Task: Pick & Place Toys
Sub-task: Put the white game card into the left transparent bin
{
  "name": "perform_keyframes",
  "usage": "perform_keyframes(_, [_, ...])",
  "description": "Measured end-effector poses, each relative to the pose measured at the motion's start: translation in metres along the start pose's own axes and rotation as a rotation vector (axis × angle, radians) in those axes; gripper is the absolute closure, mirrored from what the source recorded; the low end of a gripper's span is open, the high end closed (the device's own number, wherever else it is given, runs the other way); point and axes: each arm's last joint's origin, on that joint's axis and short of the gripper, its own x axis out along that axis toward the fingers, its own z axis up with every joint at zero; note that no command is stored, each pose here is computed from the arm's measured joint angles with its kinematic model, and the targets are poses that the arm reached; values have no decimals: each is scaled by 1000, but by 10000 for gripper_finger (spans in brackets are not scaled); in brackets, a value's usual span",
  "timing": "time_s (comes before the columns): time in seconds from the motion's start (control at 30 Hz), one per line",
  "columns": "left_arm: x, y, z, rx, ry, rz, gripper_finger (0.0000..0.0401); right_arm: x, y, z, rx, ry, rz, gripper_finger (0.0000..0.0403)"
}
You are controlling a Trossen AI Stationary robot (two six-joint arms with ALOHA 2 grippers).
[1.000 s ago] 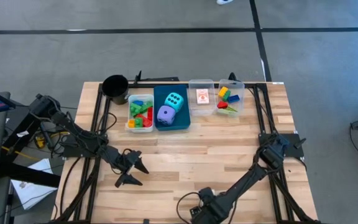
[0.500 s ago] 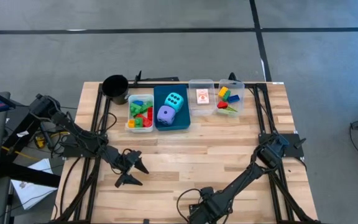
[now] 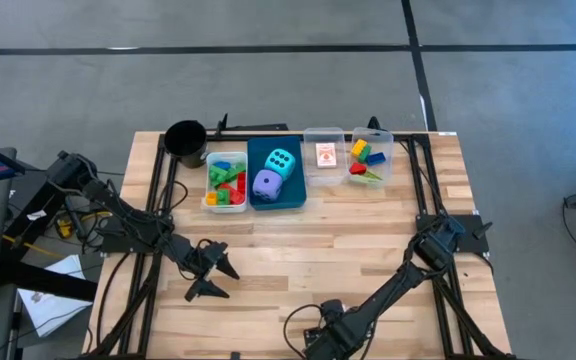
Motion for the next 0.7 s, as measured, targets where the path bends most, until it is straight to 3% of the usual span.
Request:
perform_keyframes(0.47, [0, 0, 0, 0, 0, 0, 100, 0, 0, 0, 69, -8, -4, 9])
perform_keyframes(0.7, [0, 0, 0, 0, 0, 0, 100, 0, 0, 1, 139, -13, -6, 85])
